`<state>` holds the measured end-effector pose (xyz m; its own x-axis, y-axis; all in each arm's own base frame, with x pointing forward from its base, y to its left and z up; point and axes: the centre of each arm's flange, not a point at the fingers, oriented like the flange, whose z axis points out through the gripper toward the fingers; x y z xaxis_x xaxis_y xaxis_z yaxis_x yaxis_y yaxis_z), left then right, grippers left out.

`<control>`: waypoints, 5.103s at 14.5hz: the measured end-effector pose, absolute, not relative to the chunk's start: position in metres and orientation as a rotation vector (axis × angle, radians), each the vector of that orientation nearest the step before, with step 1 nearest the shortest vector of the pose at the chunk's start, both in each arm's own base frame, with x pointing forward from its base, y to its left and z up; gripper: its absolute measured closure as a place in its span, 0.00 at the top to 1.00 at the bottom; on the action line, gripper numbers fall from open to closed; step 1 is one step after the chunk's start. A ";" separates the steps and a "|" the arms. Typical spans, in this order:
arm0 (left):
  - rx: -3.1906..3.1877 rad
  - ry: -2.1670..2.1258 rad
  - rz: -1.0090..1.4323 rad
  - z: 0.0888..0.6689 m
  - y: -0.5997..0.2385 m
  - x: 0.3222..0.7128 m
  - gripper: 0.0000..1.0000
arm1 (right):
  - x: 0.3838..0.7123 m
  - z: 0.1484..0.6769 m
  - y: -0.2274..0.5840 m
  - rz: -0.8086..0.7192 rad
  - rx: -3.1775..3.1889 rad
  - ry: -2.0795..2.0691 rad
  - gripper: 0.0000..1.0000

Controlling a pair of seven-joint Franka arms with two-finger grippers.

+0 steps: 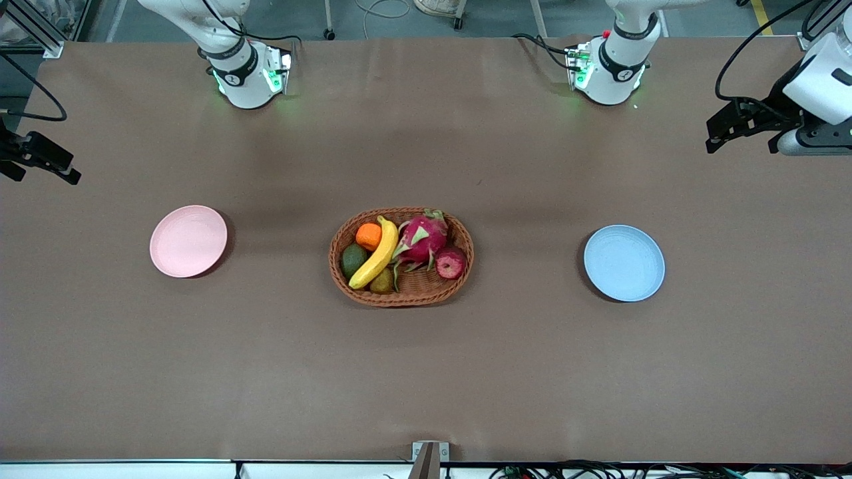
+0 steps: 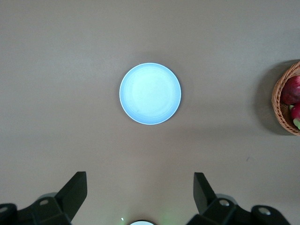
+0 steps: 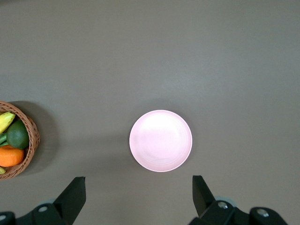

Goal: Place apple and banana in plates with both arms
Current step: 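Reach both grippers down into the wicker basket toward the apple and banana, then grasp the red apple with the left gripper while the right gripper grasps the banana, then carry the apple to the blue plate while the right gripper carries the banana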

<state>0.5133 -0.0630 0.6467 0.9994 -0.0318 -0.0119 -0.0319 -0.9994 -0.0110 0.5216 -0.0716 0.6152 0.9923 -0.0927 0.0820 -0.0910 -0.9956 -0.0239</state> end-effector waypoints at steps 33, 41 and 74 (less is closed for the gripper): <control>-3.056 -1.151 0.185 0.289 -0.430 0.583 1.00 | 0.608 0.324 0.342 0.185 -2.976 1.002 0.98; -3.007 -1.322 0.206 0.244 -0.453 0.575 1.00 | 0.608 0.276 0.383 0.145 -2.873 1.118 0.87; -2.912 -0.810 0.566 0.206 -0.044 0.623 0.79 | 0.670 0.324 -0.053 0.496 -2.994 0.377 0.40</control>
